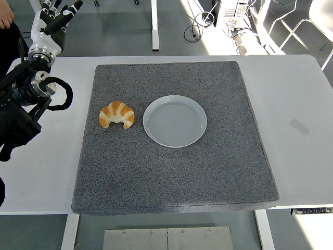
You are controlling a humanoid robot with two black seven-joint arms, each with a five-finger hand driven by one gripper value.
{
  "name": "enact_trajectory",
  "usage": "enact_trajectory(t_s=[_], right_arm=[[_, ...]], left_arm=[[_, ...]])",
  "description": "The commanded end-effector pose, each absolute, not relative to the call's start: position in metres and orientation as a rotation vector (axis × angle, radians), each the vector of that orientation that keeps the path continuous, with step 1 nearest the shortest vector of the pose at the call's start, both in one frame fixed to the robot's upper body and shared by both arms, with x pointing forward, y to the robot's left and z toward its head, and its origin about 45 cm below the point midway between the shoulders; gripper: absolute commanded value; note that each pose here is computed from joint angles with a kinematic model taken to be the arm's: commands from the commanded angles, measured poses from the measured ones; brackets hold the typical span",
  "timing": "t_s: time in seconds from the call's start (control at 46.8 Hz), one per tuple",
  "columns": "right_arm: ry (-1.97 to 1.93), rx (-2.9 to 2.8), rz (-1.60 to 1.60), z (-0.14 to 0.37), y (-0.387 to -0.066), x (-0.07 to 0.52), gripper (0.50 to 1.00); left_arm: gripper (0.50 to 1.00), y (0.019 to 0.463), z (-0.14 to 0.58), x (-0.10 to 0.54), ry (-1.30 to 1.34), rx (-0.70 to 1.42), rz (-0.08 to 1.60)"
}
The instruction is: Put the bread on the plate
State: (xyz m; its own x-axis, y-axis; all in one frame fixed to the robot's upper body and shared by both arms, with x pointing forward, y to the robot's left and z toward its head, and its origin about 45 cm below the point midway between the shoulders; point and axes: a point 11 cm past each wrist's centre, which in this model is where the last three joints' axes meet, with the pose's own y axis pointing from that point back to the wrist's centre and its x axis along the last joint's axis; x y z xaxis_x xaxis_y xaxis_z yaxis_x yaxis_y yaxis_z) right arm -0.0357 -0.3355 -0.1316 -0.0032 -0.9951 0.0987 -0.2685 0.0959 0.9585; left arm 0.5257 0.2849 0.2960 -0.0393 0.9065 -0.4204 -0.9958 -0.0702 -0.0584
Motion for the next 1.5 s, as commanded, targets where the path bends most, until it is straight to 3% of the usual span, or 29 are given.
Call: enact_trajectory(t_s=[0.0,0.47,1.474], right_arm=[[-1.441,1.335,-0.987,-0.132,-0.335,-0.036,1.0],[-1.442,1.333,-0.986,-0.132,-0.336,-0.036,1.0],[-1.441,1.335,-0.987,-0.132,-0.335,-0.036,1.0]], left_arm=[[0.986,0.284,0.296,0.526,0.286,-0.399,1.597],[0.986,0.282,0.3,0.526,0.261,-0.378,1.584],[0.98,0.269,0.345,0.511,-0.261,0.23,1.246]])
